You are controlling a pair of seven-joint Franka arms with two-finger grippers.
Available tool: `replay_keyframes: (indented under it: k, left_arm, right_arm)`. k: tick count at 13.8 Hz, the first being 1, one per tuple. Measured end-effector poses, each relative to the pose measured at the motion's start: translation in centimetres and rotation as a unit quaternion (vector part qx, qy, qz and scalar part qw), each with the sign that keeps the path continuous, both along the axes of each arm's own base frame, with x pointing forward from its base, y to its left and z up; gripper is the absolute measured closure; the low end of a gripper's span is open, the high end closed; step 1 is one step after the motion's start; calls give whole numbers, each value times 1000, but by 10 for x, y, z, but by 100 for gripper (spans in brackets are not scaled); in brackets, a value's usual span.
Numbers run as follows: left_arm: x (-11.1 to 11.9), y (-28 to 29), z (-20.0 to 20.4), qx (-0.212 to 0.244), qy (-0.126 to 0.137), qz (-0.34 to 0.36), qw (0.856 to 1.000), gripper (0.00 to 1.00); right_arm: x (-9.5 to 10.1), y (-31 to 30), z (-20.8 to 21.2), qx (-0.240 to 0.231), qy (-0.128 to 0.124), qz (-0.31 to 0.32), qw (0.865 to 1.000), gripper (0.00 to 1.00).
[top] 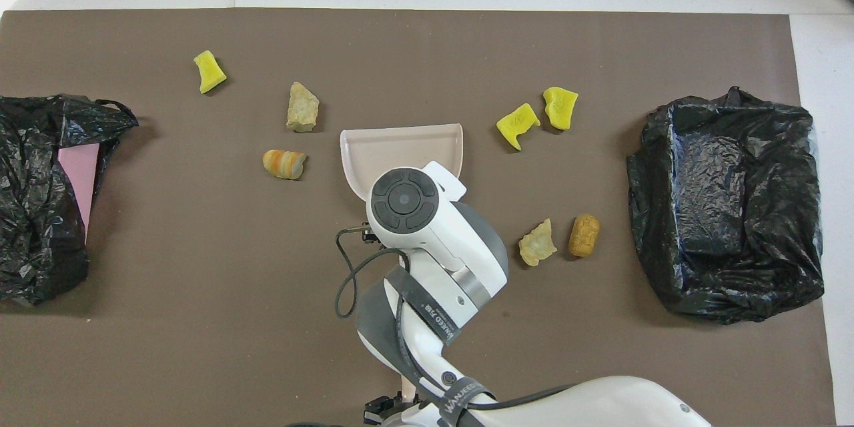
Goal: Sweep and dump trash in bin
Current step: 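Grasp the white dustpan handle with the right gripper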
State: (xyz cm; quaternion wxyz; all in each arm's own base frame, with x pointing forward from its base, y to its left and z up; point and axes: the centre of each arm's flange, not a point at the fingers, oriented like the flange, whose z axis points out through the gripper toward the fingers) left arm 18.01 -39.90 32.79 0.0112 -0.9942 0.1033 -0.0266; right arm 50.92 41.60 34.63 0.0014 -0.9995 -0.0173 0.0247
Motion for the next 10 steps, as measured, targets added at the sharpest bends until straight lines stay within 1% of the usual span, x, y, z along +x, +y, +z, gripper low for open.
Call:
replay_keyframes:
  k: [1,2,4,5,8,10]
  left_arm:
    - [0,1,1,3,-1,5,1000,75]
    - [-1,2,2,6,-2,14,1000,75]
    - [-2,4,4,14,-2,40,999,75]
    - [-4,8,5,28,1,56,998,75]
    - [-7,30,13,87,9,97,991,75]
    - [5,48,26,102,12,131,986,75]
  right_arm:
    - [0,0,0,0,0,0,1000,24]
    - [-1,0,-1,0,1,0,1000,38]
    - [0,-1,-1,0,1,1,1000,62]
    - [1,-2,0,0,1,8,1000,69]
    - [9,-10,2,5,-4,39,999,69]
    - [23,-24,10,9,-15,56,998,69]
